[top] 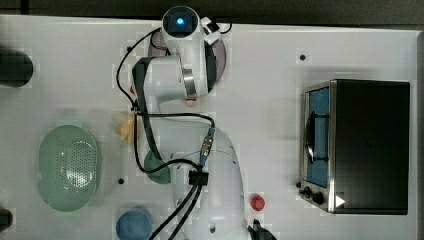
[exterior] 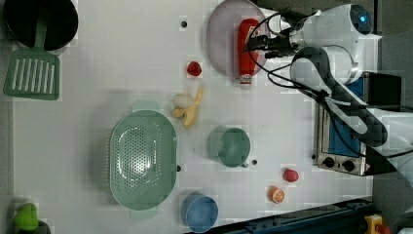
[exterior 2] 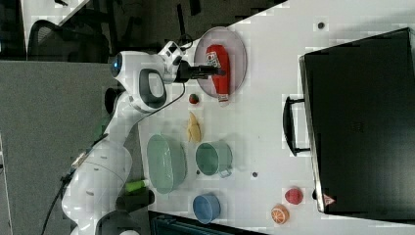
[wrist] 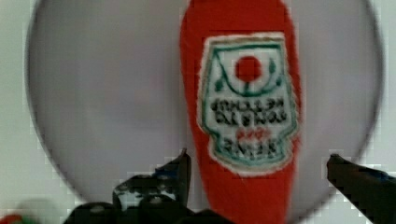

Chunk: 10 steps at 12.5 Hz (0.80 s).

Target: Pick ketchup from plate and place it on table.

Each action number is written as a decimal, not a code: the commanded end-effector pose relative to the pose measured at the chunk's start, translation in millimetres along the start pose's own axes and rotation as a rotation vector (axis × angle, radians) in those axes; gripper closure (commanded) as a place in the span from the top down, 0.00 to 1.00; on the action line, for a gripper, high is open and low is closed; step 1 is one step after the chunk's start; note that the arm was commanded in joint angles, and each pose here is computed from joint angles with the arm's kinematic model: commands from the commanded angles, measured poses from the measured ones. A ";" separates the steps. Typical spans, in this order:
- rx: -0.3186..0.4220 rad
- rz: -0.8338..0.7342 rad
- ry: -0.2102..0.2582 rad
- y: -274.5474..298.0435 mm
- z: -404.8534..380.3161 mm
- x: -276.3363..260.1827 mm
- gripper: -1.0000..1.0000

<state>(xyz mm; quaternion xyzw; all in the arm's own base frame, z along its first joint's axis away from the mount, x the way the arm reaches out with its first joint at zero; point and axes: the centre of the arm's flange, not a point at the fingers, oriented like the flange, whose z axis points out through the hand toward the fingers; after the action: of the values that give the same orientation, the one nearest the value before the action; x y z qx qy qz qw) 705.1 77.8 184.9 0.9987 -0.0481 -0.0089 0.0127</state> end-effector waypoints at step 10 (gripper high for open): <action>0.026 -0.040 0.090 -2.2 9.4 12.6 0.60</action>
<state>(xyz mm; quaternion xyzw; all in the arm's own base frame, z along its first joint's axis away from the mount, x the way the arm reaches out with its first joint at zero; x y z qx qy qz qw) 705.9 79.7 140.8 0.9990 -0.0437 0.0088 0.0032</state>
